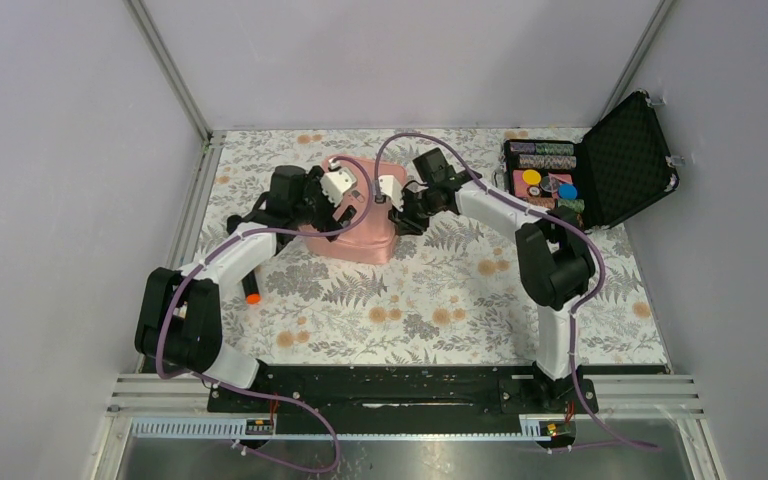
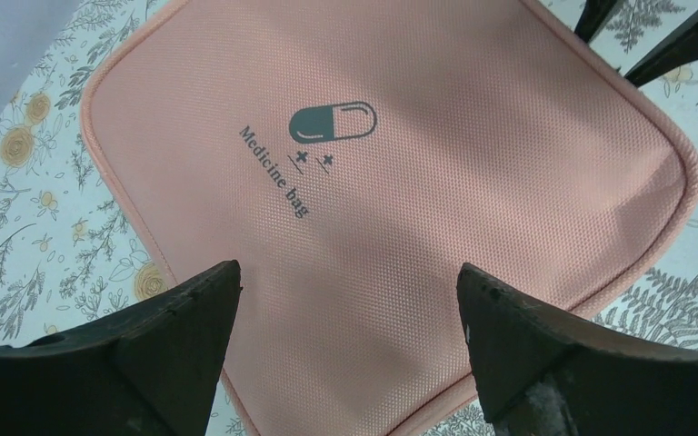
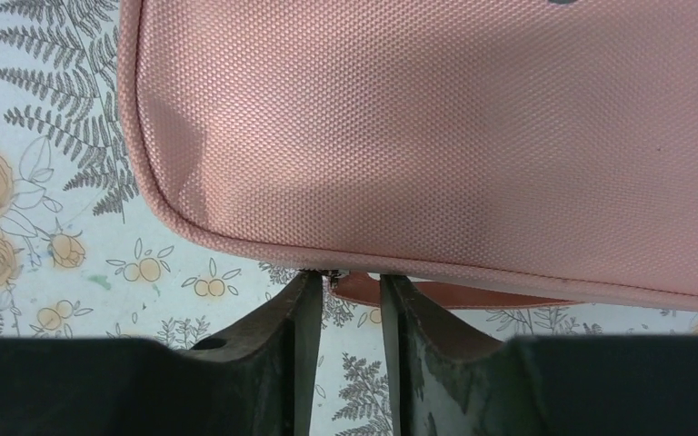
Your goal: Organize the medicine kit
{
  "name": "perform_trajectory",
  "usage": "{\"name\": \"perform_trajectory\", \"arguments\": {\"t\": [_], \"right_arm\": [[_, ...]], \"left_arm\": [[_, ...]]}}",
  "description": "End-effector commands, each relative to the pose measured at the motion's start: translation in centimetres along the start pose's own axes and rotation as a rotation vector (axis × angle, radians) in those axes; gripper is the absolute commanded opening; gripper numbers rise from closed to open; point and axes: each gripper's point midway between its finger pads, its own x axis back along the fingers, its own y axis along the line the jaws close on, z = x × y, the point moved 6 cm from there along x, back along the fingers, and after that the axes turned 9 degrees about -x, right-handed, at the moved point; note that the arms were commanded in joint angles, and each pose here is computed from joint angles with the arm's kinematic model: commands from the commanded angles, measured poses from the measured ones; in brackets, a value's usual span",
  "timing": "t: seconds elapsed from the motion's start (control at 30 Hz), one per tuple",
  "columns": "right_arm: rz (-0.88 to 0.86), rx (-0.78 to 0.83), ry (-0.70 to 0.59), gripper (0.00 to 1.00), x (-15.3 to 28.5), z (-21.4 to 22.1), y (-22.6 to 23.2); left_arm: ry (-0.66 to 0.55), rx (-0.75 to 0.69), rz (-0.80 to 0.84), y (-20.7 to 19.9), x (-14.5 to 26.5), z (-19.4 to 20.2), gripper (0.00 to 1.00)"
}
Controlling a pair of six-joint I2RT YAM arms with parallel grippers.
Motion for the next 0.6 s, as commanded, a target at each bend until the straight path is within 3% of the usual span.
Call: {"name": "perform_trajectory", "arguments": {"t": [0.0, 0.17, 0.3, 0.43, 0.57], "right_arm": [[-0.024, -0.019, -0.042, 0.32, -0.8, -1.8, -0.2], [-0.017, -0.028, -0.029, 0.24, -1.0, -2.1, -0.4], [-0.024, -0.040, -0.041, 0.06, -0.8, -2.3, -0.2], [-0.032, -0.068, -0.069, 0.00, 0.9, -3.5, 0.6], [-0.006, -0.090, -0.048, 0.00, 3.7, -5.6, 0.9]], "left_arm": [[-0.070, 0.025, -0.049, 0.9, 0.1, -1.3, 0.88], [-0.068, 0.026, -0.057, 0.9, 0.1, -1.2, 0.88], [-0.061, -0.010, -0.072, 1.1, 0.3, -0.9, 0.87], [-0.038, -0.176, -0.057, 0.7, 0.7, 0.2, 0.87], [0.001, -0.380, 0.103, -0.6, 1.2, 1.6, 0.87]]}}
